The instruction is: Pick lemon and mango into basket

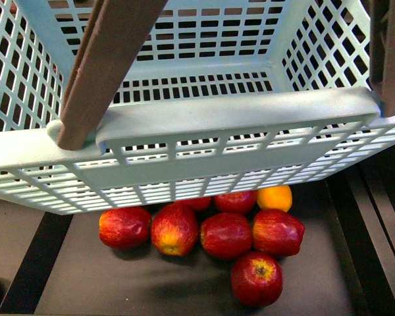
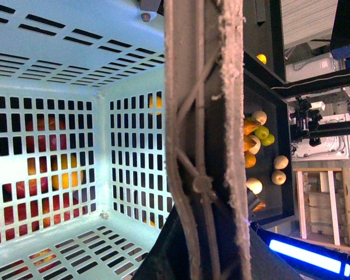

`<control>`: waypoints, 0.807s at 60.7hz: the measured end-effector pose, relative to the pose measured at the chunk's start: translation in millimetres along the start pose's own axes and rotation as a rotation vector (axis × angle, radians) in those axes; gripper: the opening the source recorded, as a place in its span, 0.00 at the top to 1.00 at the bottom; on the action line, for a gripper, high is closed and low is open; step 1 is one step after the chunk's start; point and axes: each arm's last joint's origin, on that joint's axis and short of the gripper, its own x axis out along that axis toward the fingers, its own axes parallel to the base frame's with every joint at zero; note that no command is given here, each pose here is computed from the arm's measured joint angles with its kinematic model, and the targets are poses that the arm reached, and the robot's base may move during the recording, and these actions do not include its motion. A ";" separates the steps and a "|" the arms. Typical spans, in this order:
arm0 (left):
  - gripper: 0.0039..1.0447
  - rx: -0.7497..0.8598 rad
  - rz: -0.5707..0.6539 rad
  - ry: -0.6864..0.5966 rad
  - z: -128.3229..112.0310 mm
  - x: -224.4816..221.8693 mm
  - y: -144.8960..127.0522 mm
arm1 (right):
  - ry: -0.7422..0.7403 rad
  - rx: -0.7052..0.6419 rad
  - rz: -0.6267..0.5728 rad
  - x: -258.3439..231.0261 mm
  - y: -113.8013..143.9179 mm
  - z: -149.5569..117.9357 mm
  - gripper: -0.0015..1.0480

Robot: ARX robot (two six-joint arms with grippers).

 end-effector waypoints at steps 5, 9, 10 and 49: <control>0.95 0.000 0.000 0.000 0.0 0.0 0.0 | 0.009 -0.009 -0.003 9.7 -1.1 0.4 0.08; 0.95 0.000 -0.001 0.001 0.0 0.0 0.0 | 0.015 -0.016 0.007 17.7 0.6 0.7 0.08; 0.95 0.000 -0.001 0.001 0.0 0.0 0.0 | 0.017 -0.017 0.011 19.5 1.1 0.6 0.08; 0.95 0.000 0.000 0.000 0.0 0.0 0.0 | 0.070 -0.013 0.019 57.3 13.3 -6.8 0.09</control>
